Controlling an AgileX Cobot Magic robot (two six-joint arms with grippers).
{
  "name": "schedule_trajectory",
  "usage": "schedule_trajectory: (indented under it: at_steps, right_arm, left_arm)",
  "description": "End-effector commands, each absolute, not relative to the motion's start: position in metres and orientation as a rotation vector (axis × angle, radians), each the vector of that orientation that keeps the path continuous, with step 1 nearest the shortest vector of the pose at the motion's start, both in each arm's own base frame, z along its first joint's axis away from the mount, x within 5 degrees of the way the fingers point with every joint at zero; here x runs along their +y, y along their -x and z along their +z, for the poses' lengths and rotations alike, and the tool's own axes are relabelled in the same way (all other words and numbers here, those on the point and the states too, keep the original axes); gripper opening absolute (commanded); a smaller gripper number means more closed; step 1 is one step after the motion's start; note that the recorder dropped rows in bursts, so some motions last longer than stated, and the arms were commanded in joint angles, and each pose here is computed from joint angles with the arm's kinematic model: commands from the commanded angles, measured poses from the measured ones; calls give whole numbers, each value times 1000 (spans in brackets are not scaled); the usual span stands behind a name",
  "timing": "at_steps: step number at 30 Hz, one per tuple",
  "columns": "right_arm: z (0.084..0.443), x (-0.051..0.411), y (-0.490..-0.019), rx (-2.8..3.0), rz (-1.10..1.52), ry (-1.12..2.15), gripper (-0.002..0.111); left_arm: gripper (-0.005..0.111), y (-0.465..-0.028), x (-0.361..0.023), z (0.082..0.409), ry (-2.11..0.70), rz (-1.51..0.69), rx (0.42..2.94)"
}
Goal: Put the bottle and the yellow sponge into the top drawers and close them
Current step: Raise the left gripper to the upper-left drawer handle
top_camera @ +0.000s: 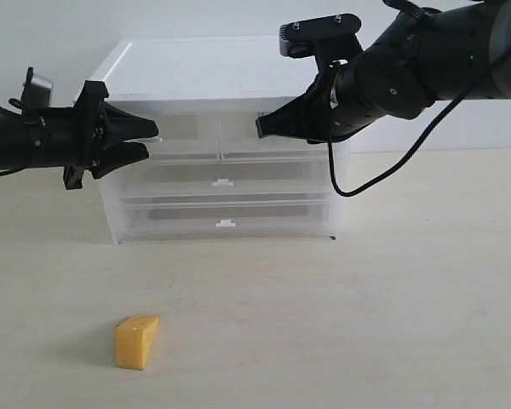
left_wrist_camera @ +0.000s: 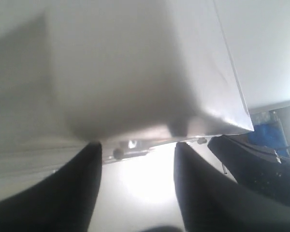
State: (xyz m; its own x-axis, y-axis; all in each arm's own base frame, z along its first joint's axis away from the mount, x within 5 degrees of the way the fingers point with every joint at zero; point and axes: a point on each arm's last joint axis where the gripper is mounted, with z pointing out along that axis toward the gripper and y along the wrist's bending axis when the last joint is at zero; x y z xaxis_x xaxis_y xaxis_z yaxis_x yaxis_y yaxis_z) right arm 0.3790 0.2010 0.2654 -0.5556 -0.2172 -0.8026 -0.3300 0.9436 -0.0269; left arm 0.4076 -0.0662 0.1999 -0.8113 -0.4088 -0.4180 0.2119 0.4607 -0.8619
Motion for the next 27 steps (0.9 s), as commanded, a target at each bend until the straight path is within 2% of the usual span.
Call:
schedule_trajectory:
  at_steps: [1,5,15,22,24,27]
  right_arm:
    - [270,199,-384,2125,157,412,0]
    - [270,199,-384,2125,157,412,0]
    - [270,199,-384,2123,153,421,0]
    - [270,198,-384,2123,144,432,0]
    - [270,199,-384,2121,146,432,0]
    - [270,199,-384,2120,147,433,0]
  left_arm:
    - [45,-417,-65,189,227,-1363,2119]
    - [45,-422,-67,180,213,-1411,2121]
    - [45,-429,-68,186,167,-1452,2086]
    - [45,-428,-53,189,163,-1489,2052]
    - [42,-427,-51,190,152,-1503,2042]
    - [32,-428,-49,190,156,-1498,2040]
